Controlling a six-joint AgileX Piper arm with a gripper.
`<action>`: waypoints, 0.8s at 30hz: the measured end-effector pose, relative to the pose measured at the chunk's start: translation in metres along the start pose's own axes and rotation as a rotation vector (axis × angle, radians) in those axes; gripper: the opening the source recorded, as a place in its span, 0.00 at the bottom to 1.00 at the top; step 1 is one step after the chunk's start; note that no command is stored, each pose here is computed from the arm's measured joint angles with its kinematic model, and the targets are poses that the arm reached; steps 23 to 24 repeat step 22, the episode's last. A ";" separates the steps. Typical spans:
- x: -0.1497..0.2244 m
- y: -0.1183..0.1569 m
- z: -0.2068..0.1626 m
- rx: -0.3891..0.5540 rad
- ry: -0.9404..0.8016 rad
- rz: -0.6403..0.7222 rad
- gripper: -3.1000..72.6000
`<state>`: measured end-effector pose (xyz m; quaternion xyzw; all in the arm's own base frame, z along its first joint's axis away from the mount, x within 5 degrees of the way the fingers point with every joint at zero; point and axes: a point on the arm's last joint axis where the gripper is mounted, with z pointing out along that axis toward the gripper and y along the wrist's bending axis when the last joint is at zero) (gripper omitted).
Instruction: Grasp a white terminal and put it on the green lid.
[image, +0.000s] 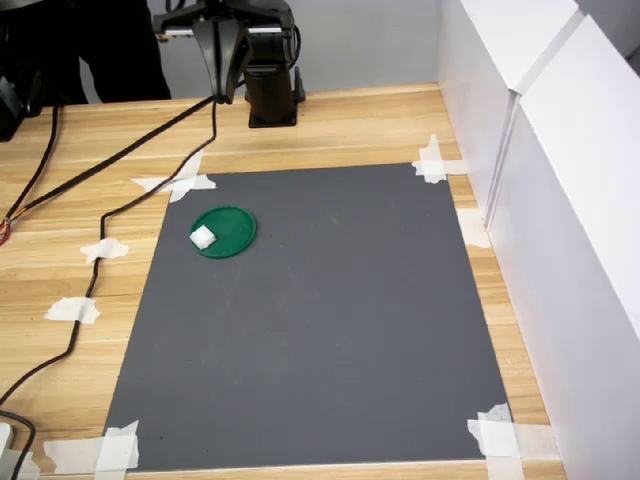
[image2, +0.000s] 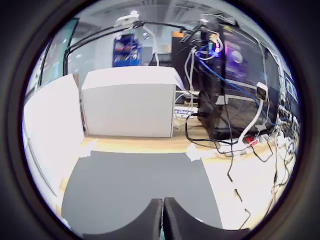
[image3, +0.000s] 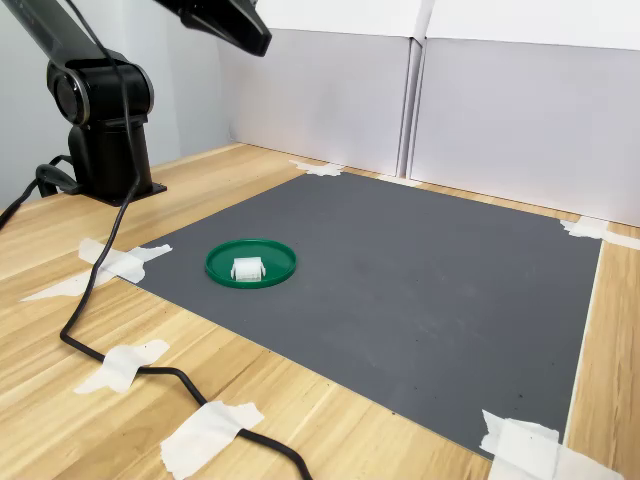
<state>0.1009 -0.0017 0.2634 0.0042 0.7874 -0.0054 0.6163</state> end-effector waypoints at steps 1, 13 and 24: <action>0.010 0.000 -0.004 0.003 -0.023 0.025 0.02; 0.060 0.001 -0.034 0.002 -0.228 0.065 0.02; 0.072 0.002 -0.032 -0.007 -0.103 0.063 0.02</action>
